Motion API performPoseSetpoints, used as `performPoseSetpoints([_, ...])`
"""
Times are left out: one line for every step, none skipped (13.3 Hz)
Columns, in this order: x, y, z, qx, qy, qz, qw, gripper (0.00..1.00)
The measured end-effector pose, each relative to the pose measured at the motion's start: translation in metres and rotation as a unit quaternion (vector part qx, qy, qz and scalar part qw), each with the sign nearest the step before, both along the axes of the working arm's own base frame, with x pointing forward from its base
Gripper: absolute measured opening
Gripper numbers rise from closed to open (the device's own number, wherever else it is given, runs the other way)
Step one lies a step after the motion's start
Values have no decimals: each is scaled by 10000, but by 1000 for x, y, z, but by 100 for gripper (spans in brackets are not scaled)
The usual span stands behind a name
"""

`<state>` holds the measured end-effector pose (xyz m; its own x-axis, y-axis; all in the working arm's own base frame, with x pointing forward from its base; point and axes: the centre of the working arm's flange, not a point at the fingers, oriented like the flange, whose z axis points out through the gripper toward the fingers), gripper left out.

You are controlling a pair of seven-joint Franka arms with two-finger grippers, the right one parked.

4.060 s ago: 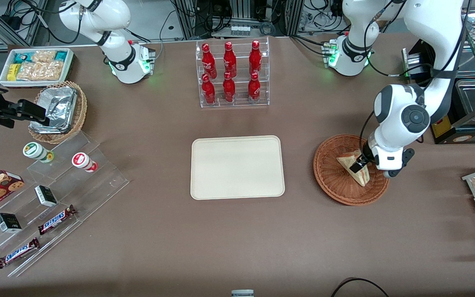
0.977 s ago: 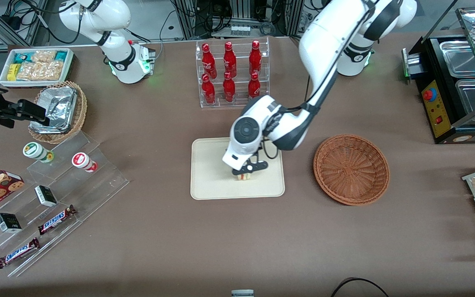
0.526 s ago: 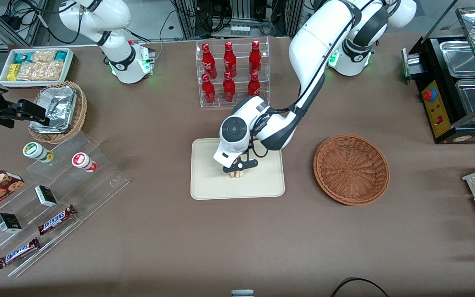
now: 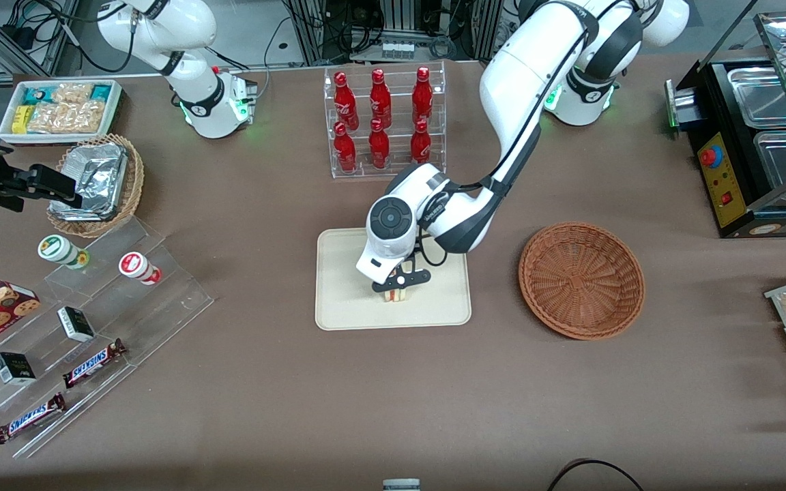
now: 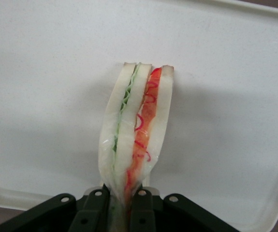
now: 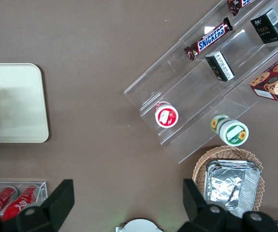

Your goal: Place sandwich from basket to tray

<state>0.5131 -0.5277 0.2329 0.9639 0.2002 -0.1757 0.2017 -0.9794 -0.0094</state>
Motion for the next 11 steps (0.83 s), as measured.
performPoseSetpoints([0, 0, -2, 7, 5, -3, 10000, 16])
performPoseSetpoints([0, 0, -2, 8, 4, -8, 10000, 25])
performPoseSetpoints([1, 0, -1, -2, -8, -7, 10000, 33])
performPoseSetpoints([2, -1, 3, -27, -34, -4, 10000, 44])
performPoseSetpoints([4, -3, 9, -65, -78, 2, 9999, 56])
performPoseSetpoints([8, -3, 18, -119, -141, 16, 9998, 67])
performPoseSetpoints([12, -3, 30, -168, -205, 38, 9996, 78])
performPoseSetpoints([17, 0, 45, -197, -263, 60, 9994, 87])
performPoseSetpoints([21, 5, 62, -184, -314, 91, 9993, 98])
performPoseSetpoints([28, 15, 80, -144, -367, 149, 9991, 100])
performPoseSetpoints([34, 24, 98, -126, -420, 206, 9988, 100])
